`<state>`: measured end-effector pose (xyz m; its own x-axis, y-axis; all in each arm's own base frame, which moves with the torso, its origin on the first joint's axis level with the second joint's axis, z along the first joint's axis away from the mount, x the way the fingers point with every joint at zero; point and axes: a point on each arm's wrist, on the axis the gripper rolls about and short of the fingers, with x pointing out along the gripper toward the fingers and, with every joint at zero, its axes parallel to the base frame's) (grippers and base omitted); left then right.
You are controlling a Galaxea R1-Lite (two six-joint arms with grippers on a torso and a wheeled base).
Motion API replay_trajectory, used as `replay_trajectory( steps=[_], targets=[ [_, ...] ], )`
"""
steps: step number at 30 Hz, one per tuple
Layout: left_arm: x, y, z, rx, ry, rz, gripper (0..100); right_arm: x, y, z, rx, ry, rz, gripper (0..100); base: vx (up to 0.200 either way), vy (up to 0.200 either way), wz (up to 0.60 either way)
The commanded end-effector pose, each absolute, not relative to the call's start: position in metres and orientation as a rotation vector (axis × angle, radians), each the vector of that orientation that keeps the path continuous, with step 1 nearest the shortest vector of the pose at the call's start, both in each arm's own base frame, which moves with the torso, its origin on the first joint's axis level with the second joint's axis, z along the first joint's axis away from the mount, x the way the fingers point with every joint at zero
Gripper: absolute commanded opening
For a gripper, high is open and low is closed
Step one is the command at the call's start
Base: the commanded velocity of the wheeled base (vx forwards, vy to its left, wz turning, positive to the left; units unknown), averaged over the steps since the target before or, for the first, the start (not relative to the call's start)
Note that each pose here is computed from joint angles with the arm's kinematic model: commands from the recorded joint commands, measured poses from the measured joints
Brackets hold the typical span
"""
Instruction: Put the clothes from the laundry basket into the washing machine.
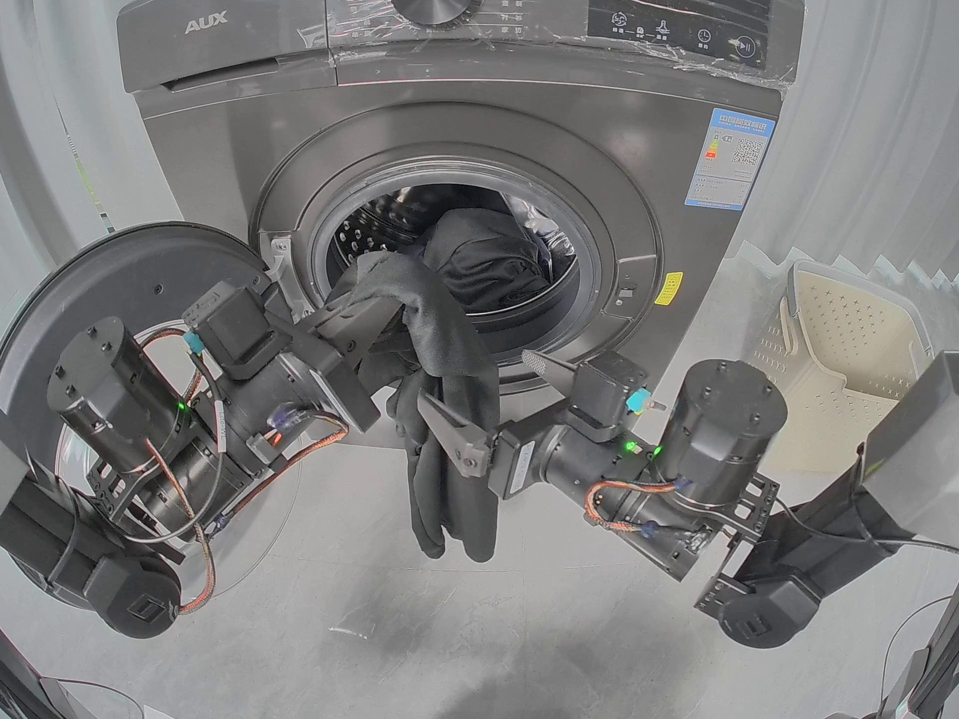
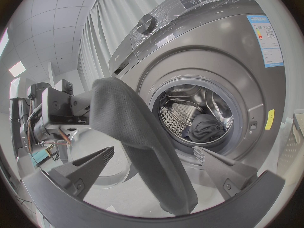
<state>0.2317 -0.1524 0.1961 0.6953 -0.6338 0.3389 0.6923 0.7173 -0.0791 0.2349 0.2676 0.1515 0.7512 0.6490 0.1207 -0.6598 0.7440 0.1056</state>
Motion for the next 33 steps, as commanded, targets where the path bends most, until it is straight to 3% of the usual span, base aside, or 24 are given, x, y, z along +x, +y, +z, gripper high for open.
replay_trajectory(
  steps=[1,5,6,23,24,33],
  targets=[
    [0.230,-0.152,0.198,-0.208,-0.307,-0.752,0,0.266,0.278,0.140,0.144,-0.113,0.682,100,0.000,0.000,0.00],
    [0.230,-0.151,0.198,-0.208,-0.308,-0.750,0,0.274,0.279,0.146,0.159,-0.146,0.670,100,0.000,0.000,0.00],
    [0.230,-0.151,0.198,-0.209,-0.307,-0.751,0,0.274,0.279,0.146,0.160,-0.153,0.670,0,0.000,0.000,0.00],
    [0.237,-0.144,0.192,-0.200,-0.283,-0.721,0,0.236,0.272,0.177,0.192,-0.200,0.730,0,0.000,0.000,0.00],
    [0.238,-0.144,0.192,-0.202,-0.284,-0.720,100,0.234,0.271,0.178,0.193,-0.201,0.733,0,0.000,0.000,0.00],
    [0.261,-0.133,0.171,-0.190,-0.214,-0.647,100,0.216,0.252,0.185,0.192,-0.194,0.739,0,0.000,0.000,0.00]
  ],
)
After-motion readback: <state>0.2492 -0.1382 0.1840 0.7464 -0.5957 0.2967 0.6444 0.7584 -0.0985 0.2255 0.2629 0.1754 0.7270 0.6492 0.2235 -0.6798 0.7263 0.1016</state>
